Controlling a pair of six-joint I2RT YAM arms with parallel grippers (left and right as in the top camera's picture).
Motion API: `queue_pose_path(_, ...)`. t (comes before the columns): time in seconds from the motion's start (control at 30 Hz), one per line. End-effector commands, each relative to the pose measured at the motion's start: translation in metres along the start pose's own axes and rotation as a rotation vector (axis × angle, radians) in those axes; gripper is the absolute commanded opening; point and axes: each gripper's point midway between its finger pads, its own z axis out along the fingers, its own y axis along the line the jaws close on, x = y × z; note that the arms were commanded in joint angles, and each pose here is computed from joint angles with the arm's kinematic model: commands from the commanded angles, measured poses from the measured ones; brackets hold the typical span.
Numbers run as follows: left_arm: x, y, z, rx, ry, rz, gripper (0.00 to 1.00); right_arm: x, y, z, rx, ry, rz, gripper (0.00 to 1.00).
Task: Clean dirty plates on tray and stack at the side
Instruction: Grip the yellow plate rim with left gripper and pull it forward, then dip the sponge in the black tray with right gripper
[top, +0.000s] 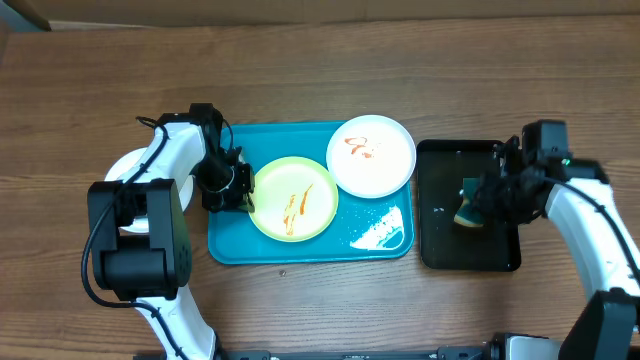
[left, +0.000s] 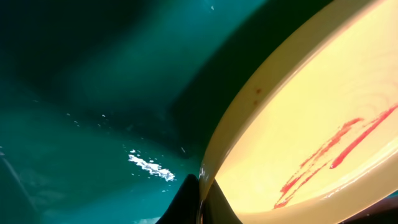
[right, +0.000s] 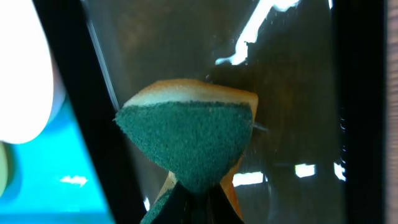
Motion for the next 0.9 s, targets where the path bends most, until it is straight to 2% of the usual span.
queue_pose_path(0.0, 0.008, -0.009, 0.009, 0.011, 0.041, -0.028, 0.04, 0.013, -0.005, 0.016, -0.001, 0.015, 0.094, 0.04)
queue_pose_path(0.43, 0.009, -0.020, 0.015, -0.010, 0.036, 0.020, 0.04, 0.038, -0.028, 0.064, 0.073, 0.219, 0.117, 0.04)
queue_pose_path(0.53, 0.008, -0.015, 0.014, -0.033, 0.031, 0.018, 0.04, 0.022, -0.019, 0.049, 0.053, 0.194, 0.087, 0.04)
queue_pose_path(0.73, 0.006, 0.001, 0.013, -0.130, 0.015, -0.029, 0.04, -0.035, 0.008, -0.002, 0.020, 0.062, 0.005, 0.04)
queue_pose_path(0.87, 0.007, 0.003, 0.013, -0.138, 0.015, -0.040, 0.04, -0.050, 0.012, -0.008, 0.011, 0.016, -0.009, 0.04)
